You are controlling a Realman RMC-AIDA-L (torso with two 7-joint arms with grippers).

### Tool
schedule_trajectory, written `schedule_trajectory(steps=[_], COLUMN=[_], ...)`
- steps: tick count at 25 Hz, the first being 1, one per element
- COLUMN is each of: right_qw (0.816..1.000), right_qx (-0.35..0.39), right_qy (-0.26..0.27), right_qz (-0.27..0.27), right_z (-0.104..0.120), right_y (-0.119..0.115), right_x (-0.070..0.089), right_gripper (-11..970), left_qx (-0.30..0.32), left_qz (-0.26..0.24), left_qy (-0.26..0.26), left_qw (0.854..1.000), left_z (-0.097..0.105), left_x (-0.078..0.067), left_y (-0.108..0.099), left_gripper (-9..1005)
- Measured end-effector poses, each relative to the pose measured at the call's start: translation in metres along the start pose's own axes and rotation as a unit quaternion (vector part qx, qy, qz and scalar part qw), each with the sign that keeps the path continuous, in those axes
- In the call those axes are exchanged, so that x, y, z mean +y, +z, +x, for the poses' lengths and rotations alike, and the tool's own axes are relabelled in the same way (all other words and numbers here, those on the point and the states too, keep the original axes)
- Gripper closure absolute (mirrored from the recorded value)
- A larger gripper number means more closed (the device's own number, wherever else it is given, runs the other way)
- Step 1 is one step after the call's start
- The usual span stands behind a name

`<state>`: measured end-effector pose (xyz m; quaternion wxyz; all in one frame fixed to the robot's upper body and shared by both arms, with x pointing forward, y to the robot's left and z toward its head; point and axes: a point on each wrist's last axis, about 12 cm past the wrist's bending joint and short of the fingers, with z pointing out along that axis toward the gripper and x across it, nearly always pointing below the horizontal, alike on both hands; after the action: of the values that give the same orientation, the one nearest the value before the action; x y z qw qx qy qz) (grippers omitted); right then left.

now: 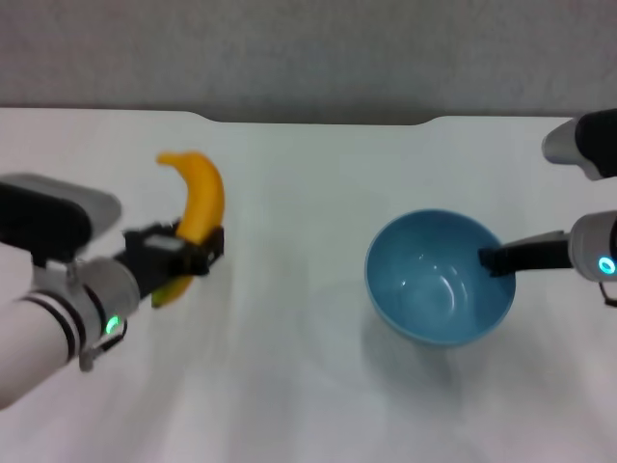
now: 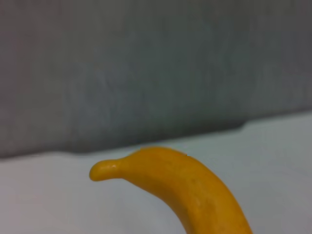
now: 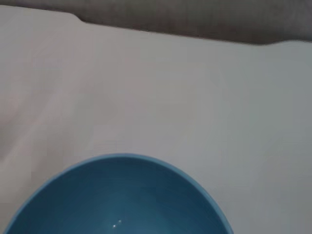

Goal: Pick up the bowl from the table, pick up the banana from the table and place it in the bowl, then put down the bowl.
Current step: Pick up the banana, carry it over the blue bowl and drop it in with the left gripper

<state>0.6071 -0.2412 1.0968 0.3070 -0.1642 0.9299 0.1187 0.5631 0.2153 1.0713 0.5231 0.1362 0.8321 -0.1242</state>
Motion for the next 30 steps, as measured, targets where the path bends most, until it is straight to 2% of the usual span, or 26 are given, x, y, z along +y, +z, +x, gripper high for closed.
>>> schedule_trajectory(steps=[2, 7, 12, 16, 22, 30], right_qw=[1.0, 0.999, 0.998, 0.997, 0.996, 0.995], right_qx=[0.009, 0.02, 0.027, 0.023, 0.019, 0.027], right_qy=[0.006, 0.001, -0.002, 0.003, 0.006, 0.004], right_qz=[-0.009, -0.032, -0.06, -0.071, -0.092, -0.096], right_z=[0.005, 0.008, 0.002, -0.004, -0.013, -0.022], right_y=[0.004, 0.017, 0.028, 0.028, 0.027, 0.03], right_x=[0.003, 0.019, 0.037, 0.042, 0.052, 0.059], right_gripper=[926, 926, 926, 926, 926, 927], left_qx=[-0.015, -0.078, -0.089, -0.097, -0.092, -0.079], left_qz=[0.0, 0.016, 0.044, 0.065, 0.092, 0.128], left_qy=[-0.008, -0.024, -0.026, -0.02, -0.019, 0.025], left_qw=[1.0, 0.997, 0.995, 0.993, 0.991, 0.988], left_z=[-0.007, -0.039, -0.049, -0.056, -0.055, -0.043], left_x=[0.0, -0.011, -0.024, -0.035, -0.052, -0.085], left_y=[-0.005, -0.022, -0.024, -0.026, -0.024, -0.019], left_gripper=[500, 500, 500, 499, 499, 499])
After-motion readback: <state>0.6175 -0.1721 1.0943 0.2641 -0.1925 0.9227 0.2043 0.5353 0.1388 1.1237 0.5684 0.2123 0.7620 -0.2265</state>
